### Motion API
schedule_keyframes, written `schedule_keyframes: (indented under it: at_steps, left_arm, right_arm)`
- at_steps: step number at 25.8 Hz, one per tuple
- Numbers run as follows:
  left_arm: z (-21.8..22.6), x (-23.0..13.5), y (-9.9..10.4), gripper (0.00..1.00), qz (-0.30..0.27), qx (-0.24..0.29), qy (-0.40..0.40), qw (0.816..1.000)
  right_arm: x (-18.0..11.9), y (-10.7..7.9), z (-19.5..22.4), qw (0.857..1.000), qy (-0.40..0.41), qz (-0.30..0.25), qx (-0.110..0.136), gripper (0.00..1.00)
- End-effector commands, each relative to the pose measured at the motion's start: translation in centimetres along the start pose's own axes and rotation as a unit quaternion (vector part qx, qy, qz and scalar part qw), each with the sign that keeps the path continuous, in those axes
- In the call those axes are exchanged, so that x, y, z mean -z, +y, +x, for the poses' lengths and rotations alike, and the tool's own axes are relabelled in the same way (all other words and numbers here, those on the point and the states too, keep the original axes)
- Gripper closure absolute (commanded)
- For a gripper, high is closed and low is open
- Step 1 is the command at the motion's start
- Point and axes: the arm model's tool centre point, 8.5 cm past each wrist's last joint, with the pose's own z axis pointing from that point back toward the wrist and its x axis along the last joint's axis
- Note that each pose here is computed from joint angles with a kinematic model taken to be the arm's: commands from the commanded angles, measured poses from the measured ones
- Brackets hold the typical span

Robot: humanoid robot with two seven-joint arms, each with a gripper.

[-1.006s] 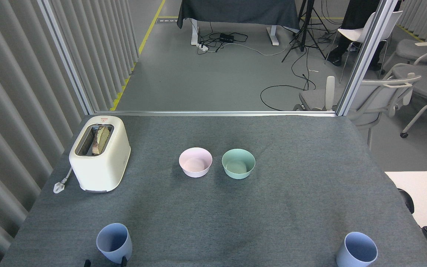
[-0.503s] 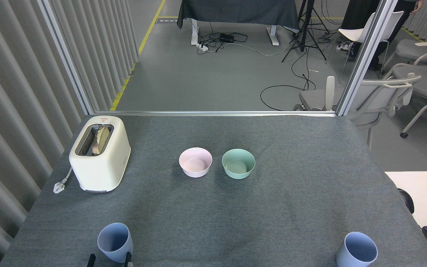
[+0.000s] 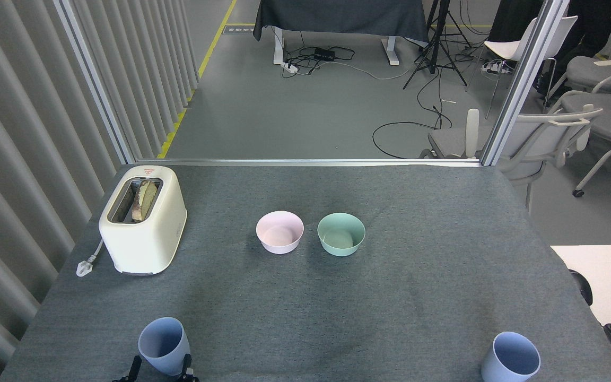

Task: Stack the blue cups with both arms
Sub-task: 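Reach the left gripper up to the blue cup nearest it and grasp it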

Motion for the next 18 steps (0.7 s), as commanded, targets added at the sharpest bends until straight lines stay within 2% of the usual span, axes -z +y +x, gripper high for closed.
schedule_keyframes:
  at_steps: [1,16,18]
  left_arm:
    - [0.0,0.5,0.0,0.00,0.000,0.001,0.000,1.000]
    - [0.1,2.9,1.2,0.01,0.021,-0.001,-0.002,1.000]
    - [0.1,3.2,1.3,0.08,0.022,-0.001,-0.002,1.000]
  right_arm:
    - [-0.1,0.2,0.0,1.000,0.001,0.005,0.000,0.00]
    - [0.4,0.2,0.1,1.000,0.001,0.002,-0.001,0.00]
    - [0.4,0.2,0.1,1.000,0.001,0.002,-0.001,0.00]
